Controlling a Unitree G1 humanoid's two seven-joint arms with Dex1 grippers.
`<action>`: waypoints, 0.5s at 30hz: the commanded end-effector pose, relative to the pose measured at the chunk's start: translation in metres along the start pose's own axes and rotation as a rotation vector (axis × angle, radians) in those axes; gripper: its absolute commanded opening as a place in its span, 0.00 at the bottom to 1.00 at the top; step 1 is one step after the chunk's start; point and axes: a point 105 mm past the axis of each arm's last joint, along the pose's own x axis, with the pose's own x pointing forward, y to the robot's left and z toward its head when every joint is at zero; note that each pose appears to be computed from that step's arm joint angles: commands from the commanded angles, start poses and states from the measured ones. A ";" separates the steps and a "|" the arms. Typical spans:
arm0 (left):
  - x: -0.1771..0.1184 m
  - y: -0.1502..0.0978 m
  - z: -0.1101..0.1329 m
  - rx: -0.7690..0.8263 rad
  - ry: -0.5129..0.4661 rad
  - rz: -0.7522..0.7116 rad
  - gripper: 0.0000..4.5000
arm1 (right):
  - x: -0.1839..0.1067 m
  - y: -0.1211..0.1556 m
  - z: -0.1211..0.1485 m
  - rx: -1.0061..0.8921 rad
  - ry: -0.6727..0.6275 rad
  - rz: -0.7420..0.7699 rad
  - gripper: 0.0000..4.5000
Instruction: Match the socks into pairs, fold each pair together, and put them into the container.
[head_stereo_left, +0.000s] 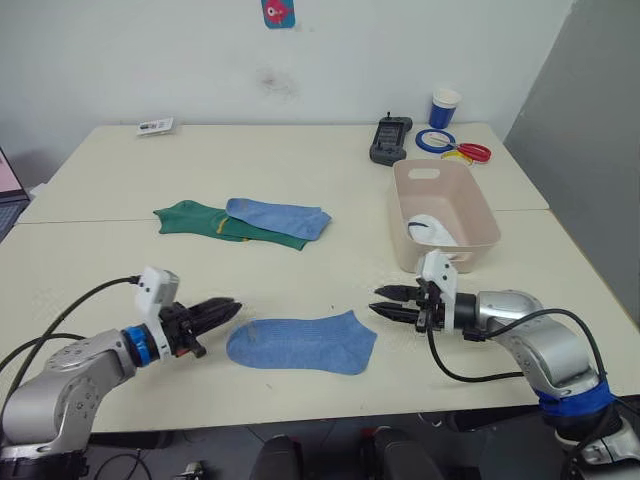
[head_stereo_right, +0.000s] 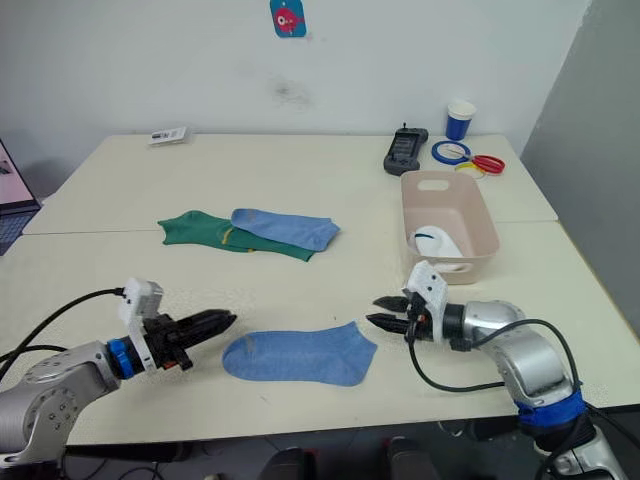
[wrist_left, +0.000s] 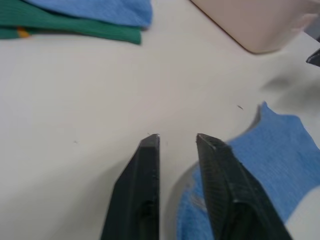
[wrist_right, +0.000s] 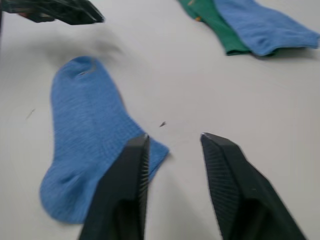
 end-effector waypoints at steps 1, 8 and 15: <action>0.005 -0.005 0.037 0.066 -0.165 0.033 0.55 | 0.019 -0.010 0.014 -0.124 -0.020 -0.120 0.67; 0.033 -0.006 0.056 0.146 -0.255 0.076 0.99 | 0.085 -0.046 0.031 -0.102 -0.043 -0.222 1.00; 0.045 -0.005 0.054 0.228 -0.279 0.123 0.99 | 0.135 -0.080 0.025 0.178 -0.013 -0.310 1.00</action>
